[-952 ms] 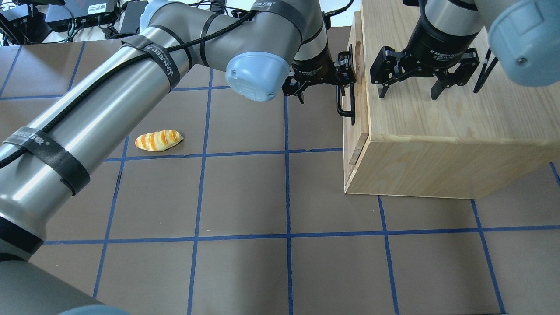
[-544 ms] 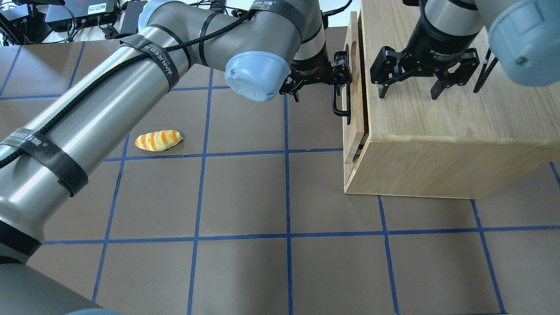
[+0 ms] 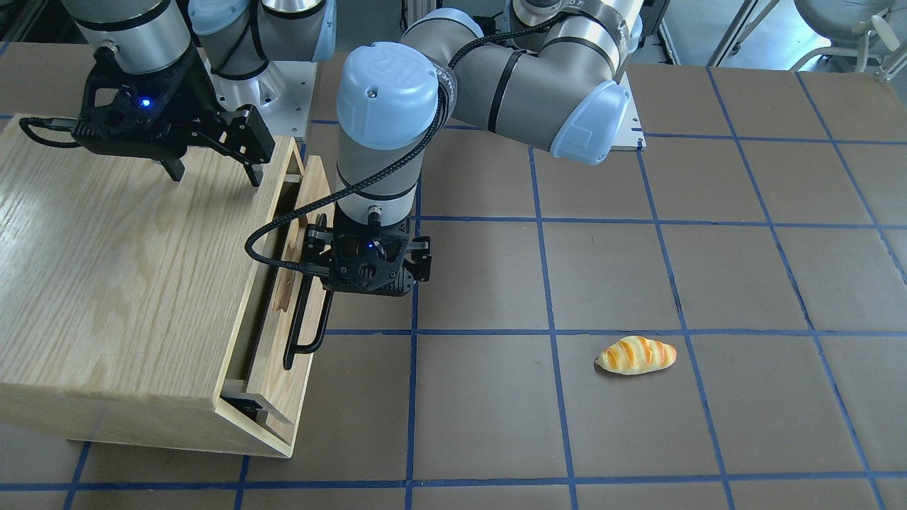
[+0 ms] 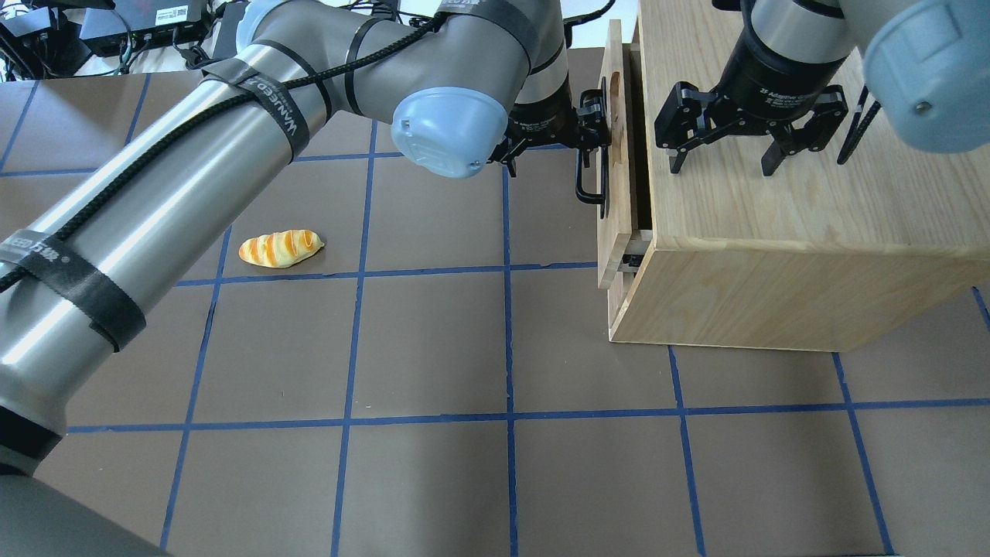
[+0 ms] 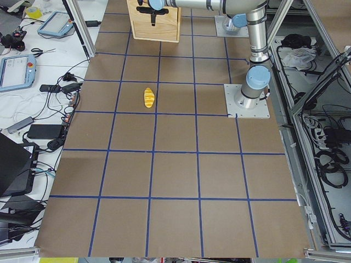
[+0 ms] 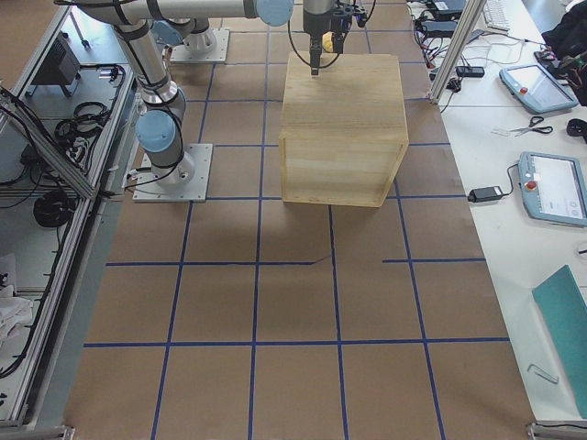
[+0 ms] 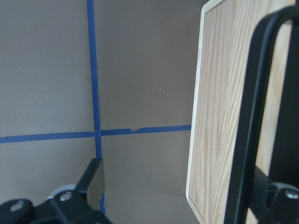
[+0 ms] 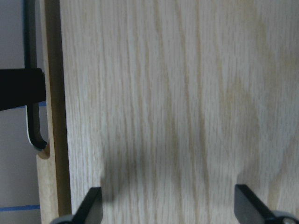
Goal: Open upper drawer
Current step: 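Pull the handle with the left gripper, sliding the drawer outward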
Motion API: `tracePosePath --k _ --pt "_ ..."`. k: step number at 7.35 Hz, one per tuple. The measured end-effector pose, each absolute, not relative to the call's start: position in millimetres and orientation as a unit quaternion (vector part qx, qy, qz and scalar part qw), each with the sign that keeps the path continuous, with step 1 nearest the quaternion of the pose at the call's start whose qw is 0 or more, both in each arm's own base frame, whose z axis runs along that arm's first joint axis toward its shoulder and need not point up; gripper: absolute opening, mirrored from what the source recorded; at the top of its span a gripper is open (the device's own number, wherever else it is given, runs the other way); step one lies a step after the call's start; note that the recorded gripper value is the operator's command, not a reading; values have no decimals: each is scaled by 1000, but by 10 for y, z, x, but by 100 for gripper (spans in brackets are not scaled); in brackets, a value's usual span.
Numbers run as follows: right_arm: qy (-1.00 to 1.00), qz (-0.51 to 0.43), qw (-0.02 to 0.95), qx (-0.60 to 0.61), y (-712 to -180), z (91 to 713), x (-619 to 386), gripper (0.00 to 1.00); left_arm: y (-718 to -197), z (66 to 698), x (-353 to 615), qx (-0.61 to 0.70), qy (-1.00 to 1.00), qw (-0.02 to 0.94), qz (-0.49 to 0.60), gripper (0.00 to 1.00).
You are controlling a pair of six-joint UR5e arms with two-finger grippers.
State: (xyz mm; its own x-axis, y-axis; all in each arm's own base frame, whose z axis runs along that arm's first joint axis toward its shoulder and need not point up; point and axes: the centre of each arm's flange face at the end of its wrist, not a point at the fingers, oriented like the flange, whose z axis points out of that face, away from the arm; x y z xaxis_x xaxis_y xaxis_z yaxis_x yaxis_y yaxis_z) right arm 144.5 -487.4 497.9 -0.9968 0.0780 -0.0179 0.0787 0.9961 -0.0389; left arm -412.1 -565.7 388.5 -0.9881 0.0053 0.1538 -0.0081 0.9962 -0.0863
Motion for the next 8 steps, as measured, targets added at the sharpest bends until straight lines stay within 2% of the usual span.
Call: tracePosePath --k 8 --pt "999 -20 8 39 -4873 4979 1446 100 -5614 3962 -4106 10 -996 90 29 100"
